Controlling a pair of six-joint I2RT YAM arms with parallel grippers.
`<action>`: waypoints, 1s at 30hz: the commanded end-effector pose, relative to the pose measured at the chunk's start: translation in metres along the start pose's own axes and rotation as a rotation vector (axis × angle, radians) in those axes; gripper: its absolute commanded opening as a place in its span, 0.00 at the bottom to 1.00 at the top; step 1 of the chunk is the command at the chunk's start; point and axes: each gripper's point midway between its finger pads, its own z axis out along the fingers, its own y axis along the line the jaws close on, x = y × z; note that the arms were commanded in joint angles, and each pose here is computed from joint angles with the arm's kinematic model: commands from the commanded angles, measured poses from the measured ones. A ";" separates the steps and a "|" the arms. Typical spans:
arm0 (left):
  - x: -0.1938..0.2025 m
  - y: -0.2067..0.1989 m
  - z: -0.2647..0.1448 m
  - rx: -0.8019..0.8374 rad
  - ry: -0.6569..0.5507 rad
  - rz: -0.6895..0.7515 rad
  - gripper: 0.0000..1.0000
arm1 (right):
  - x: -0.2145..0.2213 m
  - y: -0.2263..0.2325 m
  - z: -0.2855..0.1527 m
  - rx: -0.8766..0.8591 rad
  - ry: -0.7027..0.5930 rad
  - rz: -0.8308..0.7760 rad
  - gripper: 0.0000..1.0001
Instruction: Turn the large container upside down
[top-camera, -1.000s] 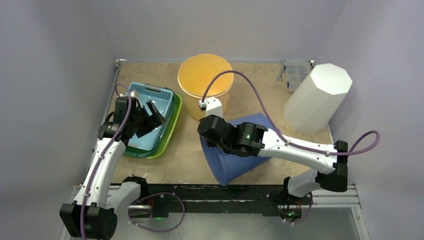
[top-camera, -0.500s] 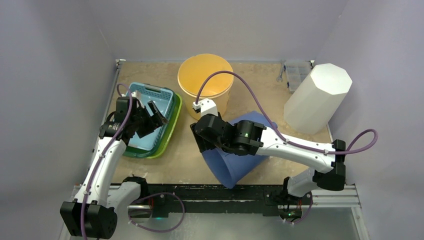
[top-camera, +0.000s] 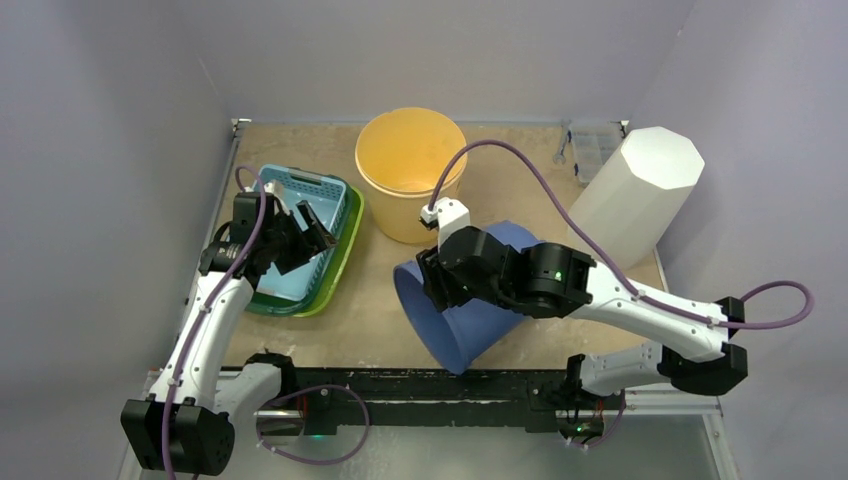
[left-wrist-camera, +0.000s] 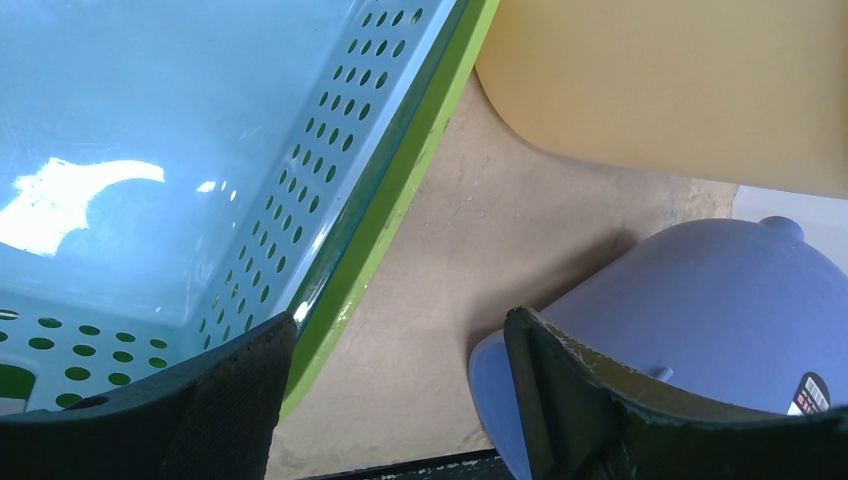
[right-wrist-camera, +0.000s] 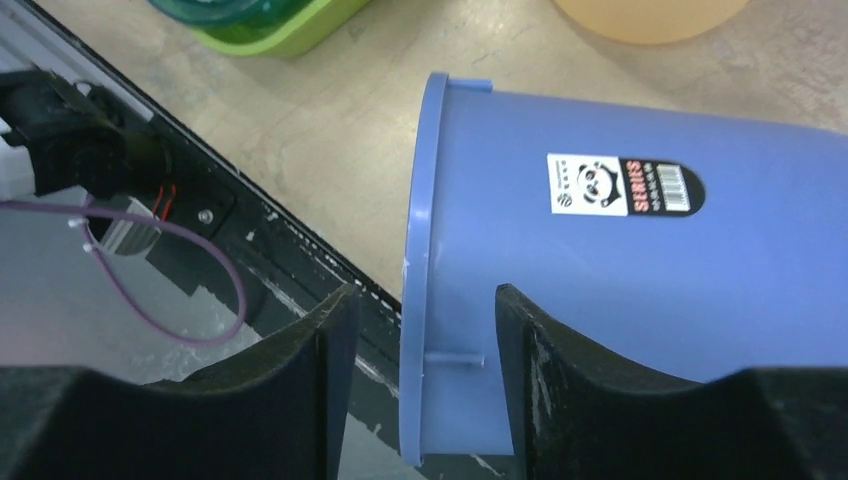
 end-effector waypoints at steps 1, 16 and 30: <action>-0.004 -0.006 0.002 0.038 -0.015 0.016 0.75 | 0.034 0.005 0.017 -0.015 0.127 -0.042 0.52; -0.001 -0.004 0.002 0.036 -0.012 0.018 0.75 | 0.034 0.004 0.031 0.027 0.152 -0.100 0.19; -0.007 -0.002 0.000 0.013 -0.029 0.021 0.75 | 0.032 0.016 0.046 0.220 0.141 -0.224 0.00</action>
